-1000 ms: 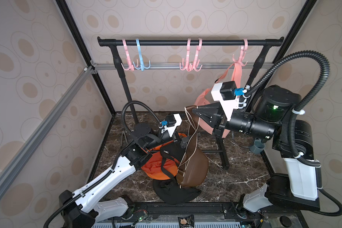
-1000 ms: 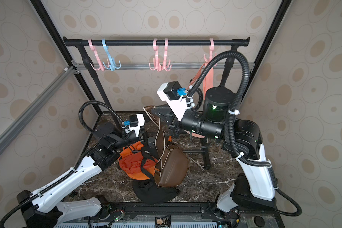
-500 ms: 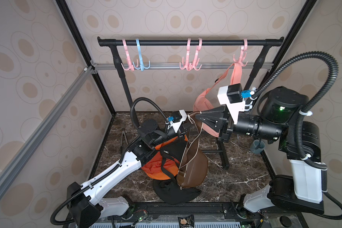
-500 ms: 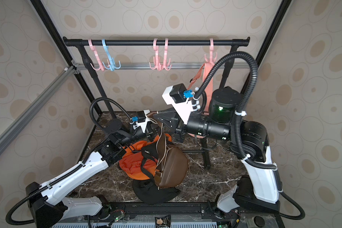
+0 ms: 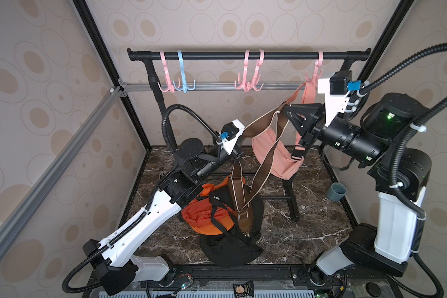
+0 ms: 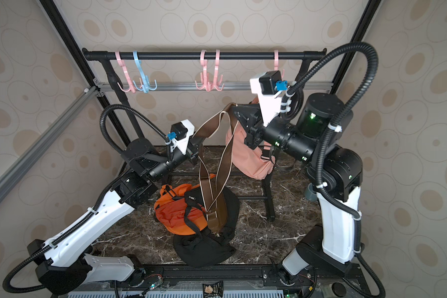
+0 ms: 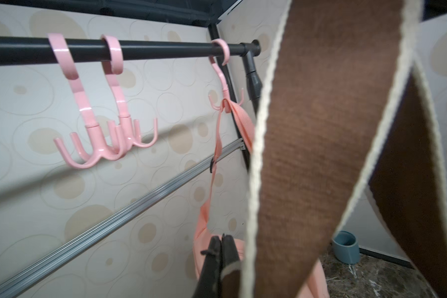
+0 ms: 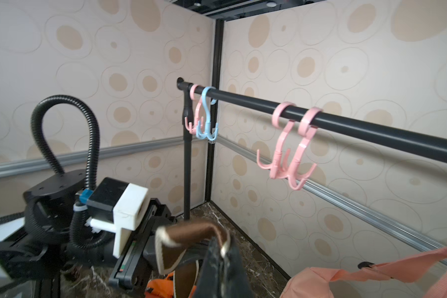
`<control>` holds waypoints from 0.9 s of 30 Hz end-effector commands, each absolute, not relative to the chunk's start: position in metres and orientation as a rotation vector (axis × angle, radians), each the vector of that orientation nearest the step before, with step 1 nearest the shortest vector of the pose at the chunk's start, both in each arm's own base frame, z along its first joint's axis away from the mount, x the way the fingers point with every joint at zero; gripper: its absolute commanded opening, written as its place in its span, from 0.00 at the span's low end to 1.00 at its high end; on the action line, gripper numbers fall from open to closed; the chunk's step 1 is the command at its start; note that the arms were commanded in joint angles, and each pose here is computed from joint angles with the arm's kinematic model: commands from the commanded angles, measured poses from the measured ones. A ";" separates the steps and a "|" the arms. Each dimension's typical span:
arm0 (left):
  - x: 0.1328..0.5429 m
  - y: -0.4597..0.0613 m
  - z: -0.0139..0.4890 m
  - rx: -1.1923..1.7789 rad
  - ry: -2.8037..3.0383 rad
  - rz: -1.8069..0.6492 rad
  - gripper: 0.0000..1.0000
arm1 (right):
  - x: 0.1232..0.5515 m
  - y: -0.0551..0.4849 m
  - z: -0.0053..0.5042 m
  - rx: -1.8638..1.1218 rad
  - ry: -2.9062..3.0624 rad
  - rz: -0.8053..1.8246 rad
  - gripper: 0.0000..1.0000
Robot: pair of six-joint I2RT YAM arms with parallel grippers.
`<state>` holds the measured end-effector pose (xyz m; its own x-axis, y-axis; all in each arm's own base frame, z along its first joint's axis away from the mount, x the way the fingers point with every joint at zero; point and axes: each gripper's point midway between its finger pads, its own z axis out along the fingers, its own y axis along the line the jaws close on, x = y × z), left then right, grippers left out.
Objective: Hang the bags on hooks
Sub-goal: Pick up the bag from the bag, then hang the bag on the hook.
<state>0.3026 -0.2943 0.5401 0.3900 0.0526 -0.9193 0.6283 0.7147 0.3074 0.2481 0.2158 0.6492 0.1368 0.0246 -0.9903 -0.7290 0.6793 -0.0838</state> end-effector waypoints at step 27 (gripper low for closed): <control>0.396 -0.225 0.675 0.128 1.085 0.108 0.00 | 0.377 0.159 0.710 -0.500 1.004 0.834 0.00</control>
<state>0.4141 -0.2725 0.6310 0.3933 0.1651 -0.9045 0.1224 0.9656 0.2294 0.3905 0.1756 0.6790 0.1420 0.3371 -0.9307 -0.8279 0.5558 0.0749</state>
